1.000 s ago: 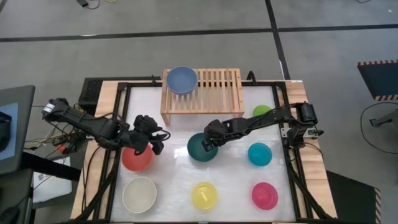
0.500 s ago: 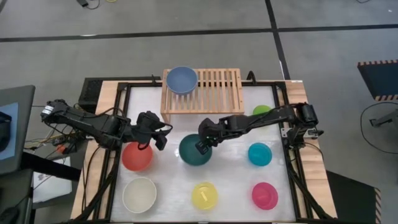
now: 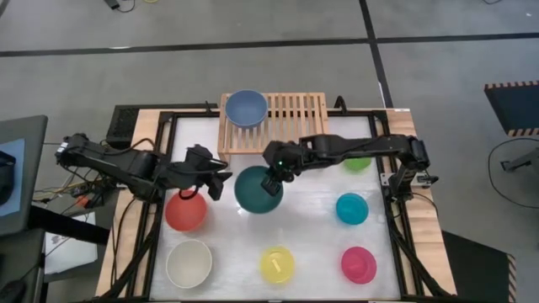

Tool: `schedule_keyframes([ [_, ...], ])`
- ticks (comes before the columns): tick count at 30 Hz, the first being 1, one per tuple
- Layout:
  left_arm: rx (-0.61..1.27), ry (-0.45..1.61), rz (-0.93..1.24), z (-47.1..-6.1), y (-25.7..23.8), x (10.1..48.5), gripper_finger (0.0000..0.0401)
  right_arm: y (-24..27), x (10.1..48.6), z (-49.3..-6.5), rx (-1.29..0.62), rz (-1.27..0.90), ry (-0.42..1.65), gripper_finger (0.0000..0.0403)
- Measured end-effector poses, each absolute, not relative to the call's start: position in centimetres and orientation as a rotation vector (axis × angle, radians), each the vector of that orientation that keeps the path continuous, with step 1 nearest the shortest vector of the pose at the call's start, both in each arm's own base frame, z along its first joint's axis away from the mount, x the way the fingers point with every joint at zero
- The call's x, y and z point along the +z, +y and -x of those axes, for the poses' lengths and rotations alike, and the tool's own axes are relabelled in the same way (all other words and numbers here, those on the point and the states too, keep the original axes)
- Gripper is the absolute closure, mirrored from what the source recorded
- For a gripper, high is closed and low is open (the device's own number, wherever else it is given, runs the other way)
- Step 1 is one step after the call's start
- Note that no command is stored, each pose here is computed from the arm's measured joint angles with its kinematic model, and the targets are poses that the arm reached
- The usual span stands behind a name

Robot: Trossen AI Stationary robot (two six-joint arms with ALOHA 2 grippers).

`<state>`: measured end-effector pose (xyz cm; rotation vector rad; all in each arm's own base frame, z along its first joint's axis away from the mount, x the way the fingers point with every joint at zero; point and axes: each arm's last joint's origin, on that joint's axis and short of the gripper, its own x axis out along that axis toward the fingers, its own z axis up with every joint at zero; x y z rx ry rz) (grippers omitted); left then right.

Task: Place and stack bowls onto a shelf
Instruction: Stack the dark green bowl on the dark blue bowl on the shelf

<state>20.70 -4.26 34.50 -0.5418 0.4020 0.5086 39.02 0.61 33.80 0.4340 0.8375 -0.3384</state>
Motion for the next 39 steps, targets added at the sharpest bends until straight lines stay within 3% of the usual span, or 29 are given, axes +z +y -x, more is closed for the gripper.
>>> schedule_keyframes([
  [11,0.511,0.205,0.491,-18.5,-5.3,39.9,0.0228,-3.9,37.5,-38.7,-0.356,-0.329,0.743,0.0378],
  [29,0.733,0.108,0.541,-16.4,-4.9,39.3,0.0228,-9.6,40.0,-39.4,-0.265,-0.283,0.493,0.0378],
  [39,0.795,0.092,0.477,-16.8,-5.0,39.0,0.0228,-13.1,41.7,-39.1,-0.320,-0.233,0.302,0.0378],
])
